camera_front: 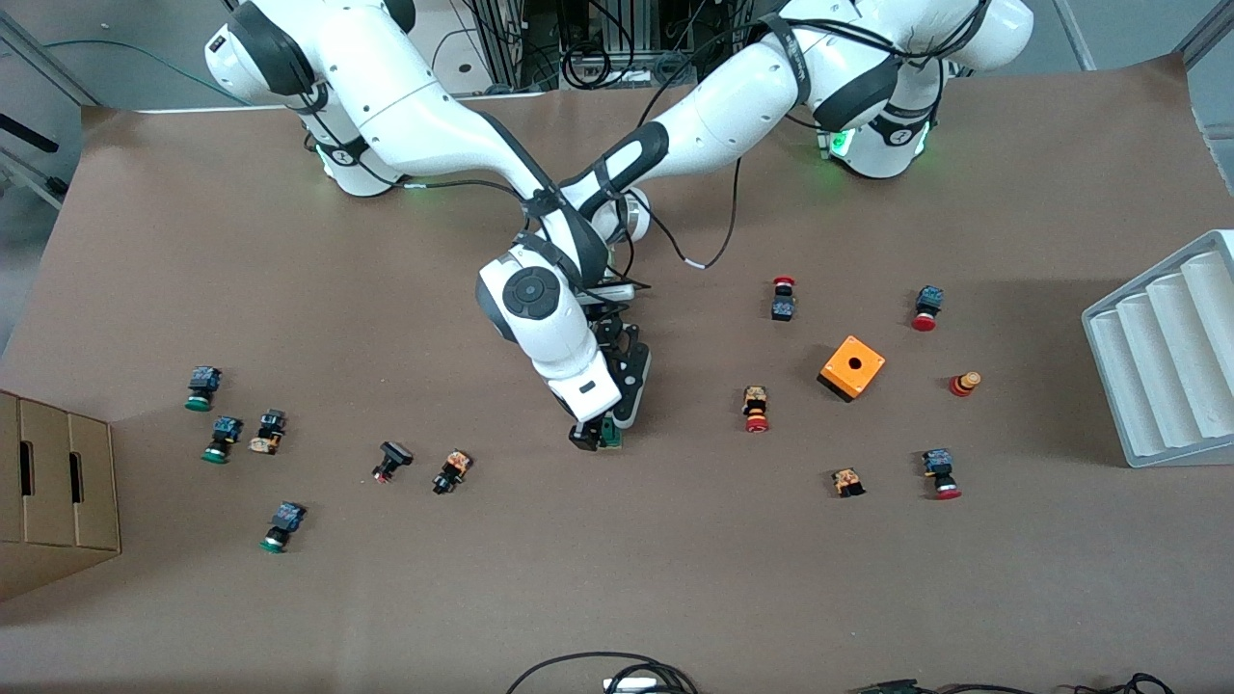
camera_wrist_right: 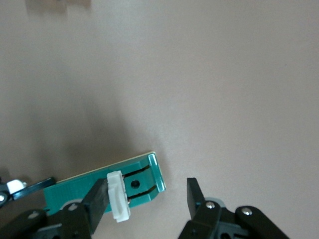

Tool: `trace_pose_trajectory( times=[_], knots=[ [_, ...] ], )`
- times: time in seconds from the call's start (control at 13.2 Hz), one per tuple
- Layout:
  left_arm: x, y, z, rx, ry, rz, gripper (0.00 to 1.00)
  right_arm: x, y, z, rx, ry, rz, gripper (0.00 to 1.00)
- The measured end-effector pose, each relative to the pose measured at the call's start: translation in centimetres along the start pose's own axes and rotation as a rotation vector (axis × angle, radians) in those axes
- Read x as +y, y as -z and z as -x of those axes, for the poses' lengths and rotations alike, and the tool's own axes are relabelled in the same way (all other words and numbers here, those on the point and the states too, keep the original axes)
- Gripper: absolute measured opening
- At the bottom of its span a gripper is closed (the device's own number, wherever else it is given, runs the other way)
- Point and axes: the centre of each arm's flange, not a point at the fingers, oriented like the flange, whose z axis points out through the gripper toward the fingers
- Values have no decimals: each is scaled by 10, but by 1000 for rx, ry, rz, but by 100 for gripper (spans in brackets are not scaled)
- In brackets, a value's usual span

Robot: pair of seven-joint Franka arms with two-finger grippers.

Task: Close load switch with both arms
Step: 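Push the white lever over with the right gripper to close it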

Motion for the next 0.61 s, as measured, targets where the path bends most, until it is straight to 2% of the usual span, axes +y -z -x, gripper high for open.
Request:
trace_pose_trajectory(
  times=[0.61],
  knots=[
    [0, 0, 0, 0, 0, 0, 49, 9, -7, -1, 10, -3, 23, 70]
  ],
)
